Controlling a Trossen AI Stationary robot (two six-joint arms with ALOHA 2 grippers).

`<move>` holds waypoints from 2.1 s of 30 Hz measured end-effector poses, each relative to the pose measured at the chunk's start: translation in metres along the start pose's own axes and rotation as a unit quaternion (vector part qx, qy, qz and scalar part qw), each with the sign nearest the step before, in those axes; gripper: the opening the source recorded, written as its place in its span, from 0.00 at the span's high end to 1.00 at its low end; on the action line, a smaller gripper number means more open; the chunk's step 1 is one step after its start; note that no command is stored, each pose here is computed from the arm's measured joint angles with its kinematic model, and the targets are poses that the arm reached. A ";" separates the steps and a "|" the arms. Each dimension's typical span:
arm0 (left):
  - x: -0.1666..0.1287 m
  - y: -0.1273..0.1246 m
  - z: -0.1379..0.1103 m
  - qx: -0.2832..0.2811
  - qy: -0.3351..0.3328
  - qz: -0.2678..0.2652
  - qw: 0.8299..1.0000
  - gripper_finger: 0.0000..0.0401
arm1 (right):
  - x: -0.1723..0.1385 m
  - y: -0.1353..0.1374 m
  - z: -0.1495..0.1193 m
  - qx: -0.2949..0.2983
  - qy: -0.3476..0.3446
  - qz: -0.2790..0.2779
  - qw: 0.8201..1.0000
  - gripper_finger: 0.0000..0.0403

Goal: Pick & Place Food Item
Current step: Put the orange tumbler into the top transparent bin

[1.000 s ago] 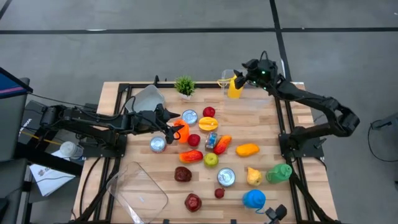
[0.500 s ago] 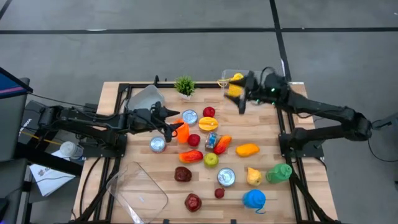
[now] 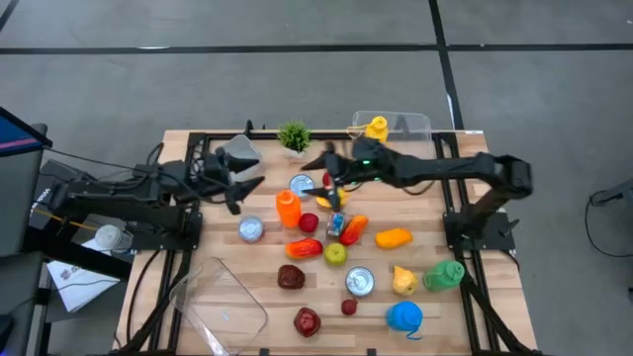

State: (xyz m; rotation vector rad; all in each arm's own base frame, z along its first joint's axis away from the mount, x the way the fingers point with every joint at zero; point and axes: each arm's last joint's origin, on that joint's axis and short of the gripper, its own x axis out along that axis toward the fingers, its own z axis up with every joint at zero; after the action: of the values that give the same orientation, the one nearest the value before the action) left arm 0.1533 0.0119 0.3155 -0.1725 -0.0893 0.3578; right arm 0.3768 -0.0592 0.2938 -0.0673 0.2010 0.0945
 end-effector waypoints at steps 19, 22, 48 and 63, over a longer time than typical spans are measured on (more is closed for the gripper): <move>-0.022 0.007 0.006 0.000 -0.002 0.000 1.000 0.35 | 0.071 -0.006 -0.016 0.020 0.105 0.075 0.991 0.31; -0.022 0.007 0.006 0.000 -0.003 0.000 1.000 0.35 | 0.069 -0.013 -0.017 0.024 0.107 0.068 0.992 0.31; -0.021 0.007 0.006 0.000 -0.002 0.000 1.000 0.35 | 0.067 -0.019 -0.022 0.004 0.118 0.096 0.988 0.62; -0.021 0.007 0.006 0.000 -0.003 0.000 1.000 0.35 | 0.066 -0.021 -0.022 0.003 0.120 0.093 0.988 0.74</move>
State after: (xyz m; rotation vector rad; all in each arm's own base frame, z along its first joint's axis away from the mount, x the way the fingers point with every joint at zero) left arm 0.1303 0.0116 0.3187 -0.1720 -0.0947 0.3574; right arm 0.4388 -0.0760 0.2601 -0.0538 0.4473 0.2732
